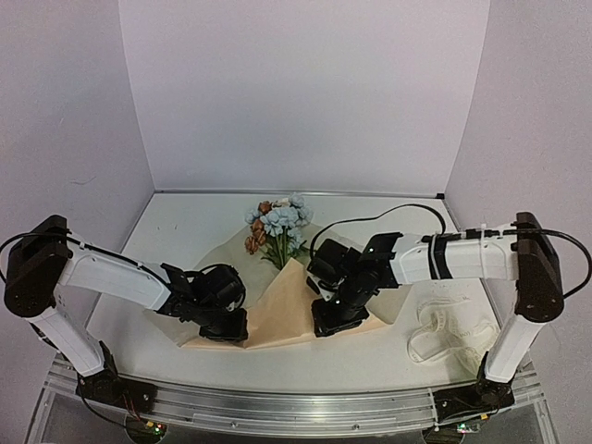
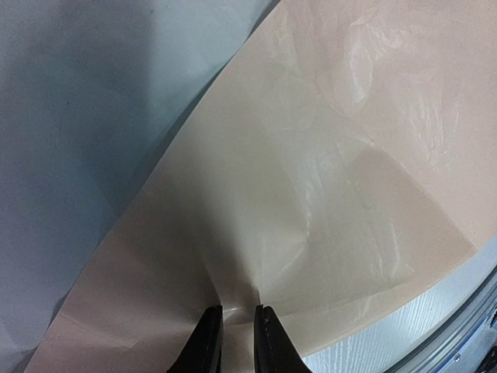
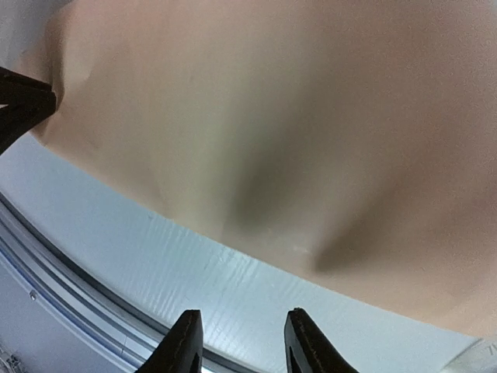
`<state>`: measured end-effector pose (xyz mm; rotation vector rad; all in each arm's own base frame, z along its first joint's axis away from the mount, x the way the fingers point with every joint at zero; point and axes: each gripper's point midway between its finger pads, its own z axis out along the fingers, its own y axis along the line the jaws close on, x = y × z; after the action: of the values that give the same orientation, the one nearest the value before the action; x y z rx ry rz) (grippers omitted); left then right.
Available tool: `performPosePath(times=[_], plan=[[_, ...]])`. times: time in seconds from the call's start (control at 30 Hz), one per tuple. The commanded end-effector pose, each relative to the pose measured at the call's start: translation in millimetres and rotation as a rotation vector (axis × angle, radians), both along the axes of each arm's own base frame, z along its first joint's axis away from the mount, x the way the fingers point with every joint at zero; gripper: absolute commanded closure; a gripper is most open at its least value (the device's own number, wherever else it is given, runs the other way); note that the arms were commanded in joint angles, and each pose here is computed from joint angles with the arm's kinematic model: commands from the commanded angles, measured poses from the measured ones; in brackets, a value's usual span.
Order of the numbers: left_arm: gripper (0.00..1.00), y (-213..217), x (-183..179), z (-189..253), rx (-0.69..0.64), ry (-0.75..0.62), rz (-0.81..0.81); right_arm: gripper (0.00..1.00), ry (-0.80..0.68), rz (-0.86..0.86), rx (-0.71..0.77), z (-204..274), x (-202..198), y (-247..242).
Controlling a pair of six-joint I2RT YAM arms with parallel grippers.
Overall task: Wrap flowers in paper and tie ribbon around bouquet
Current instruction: Press the fold line of the 1/4-folded wrapping paper.
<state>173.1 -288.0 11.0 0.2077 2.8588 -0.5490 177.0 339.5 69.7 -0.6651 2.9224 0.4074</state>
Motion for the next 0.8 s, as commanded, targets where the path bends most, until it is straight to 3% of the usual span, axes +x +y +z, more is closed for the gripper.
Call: performPosePath(times=[0.0,0.37,0.6,0.77], plan=[[0.84,37,-5,-22,0.146,0.024,0.052,0.65,-0.048,-0.017,0.064,-19,12,28],[0.83,43,0,-13,0.162,-0.002,0.05,0.69,-0.124,-0.028,-0.032,-52,26,13],[0.66,19,24,37,0.082,-0.14,-0.004,0.73,-0.104,-0.084,-0.064,-60,25,6],[0.62,-11,30,73,-0.013,-0.23,-0.079,0.74,-0.092,-0.113,-0.084,-65,22,0]])
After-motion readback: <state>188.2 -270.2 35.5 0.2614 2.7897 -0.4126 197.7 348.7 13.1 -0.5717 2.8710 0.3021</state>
